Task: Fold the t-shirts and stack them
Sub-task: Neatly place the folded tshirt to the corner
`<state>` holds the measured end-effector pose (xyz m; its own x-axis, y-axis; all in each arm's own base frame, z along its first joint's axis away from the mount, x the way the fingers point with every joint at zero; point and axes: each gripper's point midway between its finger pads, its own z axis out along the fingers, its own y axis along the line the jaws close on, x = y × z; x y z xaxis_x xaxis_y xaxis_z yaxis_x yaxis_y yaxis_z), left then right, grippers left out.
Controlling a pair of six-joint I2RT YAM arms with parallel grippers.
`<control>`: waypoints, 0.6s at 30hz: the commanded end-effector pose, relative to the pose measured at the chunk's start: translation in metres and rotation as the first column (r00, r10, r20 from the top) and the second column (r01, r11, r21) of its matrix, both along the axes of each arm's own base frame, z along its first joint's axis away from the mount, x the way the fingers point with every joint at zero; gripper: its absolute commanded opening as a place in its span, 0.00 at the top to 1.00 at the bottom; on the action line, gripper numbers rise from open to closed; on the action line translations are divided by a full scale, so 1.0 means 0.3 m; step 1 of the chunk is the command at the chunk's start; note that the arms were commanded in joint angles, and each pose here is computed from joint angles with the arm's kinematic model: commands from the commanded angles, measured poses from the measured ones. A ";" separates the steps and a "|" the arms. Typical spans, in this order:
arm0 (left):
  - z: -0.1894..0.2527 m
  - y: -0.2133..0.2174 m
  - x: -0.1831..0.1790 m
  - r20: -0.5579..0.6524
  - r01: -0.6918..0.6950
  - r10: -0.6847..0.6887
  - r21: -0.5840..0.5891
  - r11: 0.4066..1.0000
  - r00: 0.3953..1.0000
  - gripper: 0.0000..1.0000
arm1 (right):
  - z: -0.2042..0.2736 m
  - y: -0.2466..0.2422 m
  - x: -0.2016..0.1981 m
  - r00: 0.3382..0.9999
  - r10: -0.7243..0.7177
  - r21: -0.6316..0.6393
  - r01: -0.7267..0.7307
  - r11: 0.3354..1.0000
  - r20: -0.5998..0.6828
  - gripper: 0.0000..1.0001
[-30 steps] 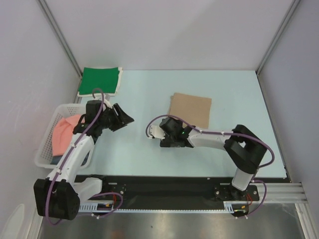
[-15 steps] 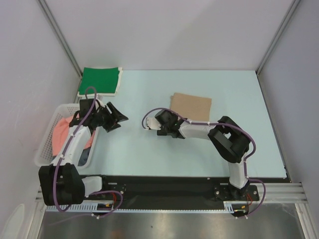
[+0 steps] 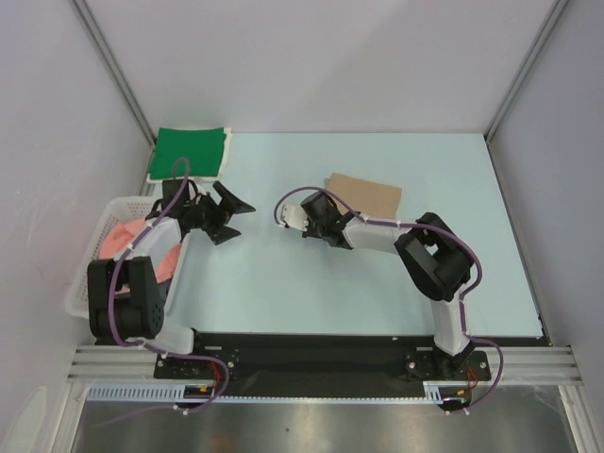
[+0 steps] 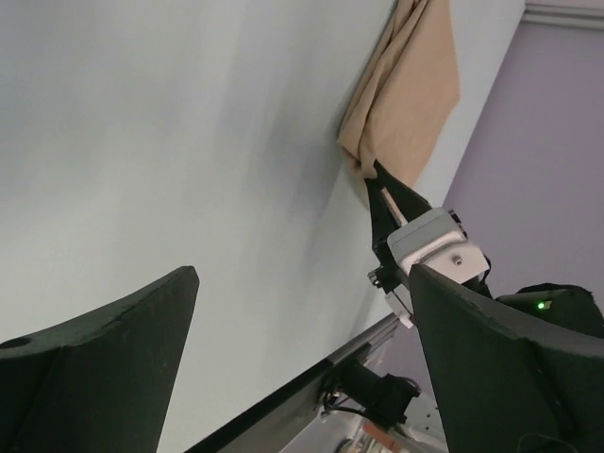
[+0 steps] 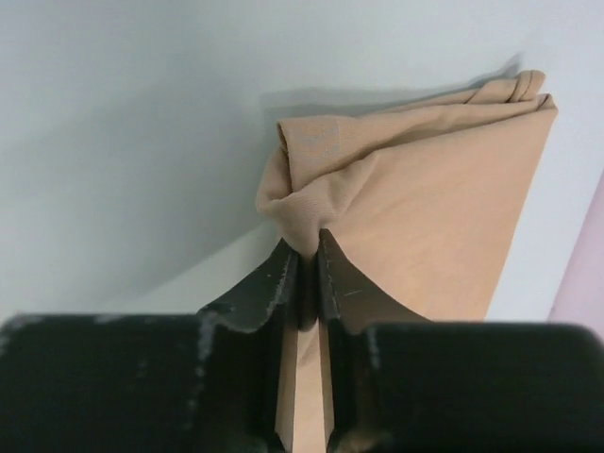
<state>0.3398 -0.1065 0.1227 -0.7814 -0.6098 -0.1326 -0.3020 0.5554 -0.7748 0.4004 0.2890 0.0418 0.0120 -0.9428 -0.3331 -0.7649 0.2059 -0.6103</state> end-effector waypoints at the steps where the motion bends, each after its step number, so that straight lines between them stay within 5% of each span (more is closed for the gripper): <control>1: 0.093 -0.070 0.112 0.110 0.018 -0.006 -0.108 0.994 0.994 0.00 | 0.093 0.035 0.033 1.000 -0.025 0.121 0.023 0.992 0.011 0.91; 10: -0.038 -0.423 0.275 0.017 0.110 -0.109 -0.189 0.976 0.994 0.00 | 0.193 -0.029 0.006 0.999 -0.035 0.236 0.040 0.971 -0.026 0.94; 16: -0.011 -0.599 0.369 0.064 0.085 -0.066 -0.350 0.933 0.996 0.00 | 0.212 -0.072 -0.011 0.998 -0.038 0.266 0.049 0.963 -0.046 0.99; 18: -0.103 -0.664 0.355 -0.027 0.110 -0.125 -0.329 0.938 0.992 0.00 | 0.225 -0.077 -0.006 0.998 -0.047 0.282 0.058 0.958 -0.046 0.99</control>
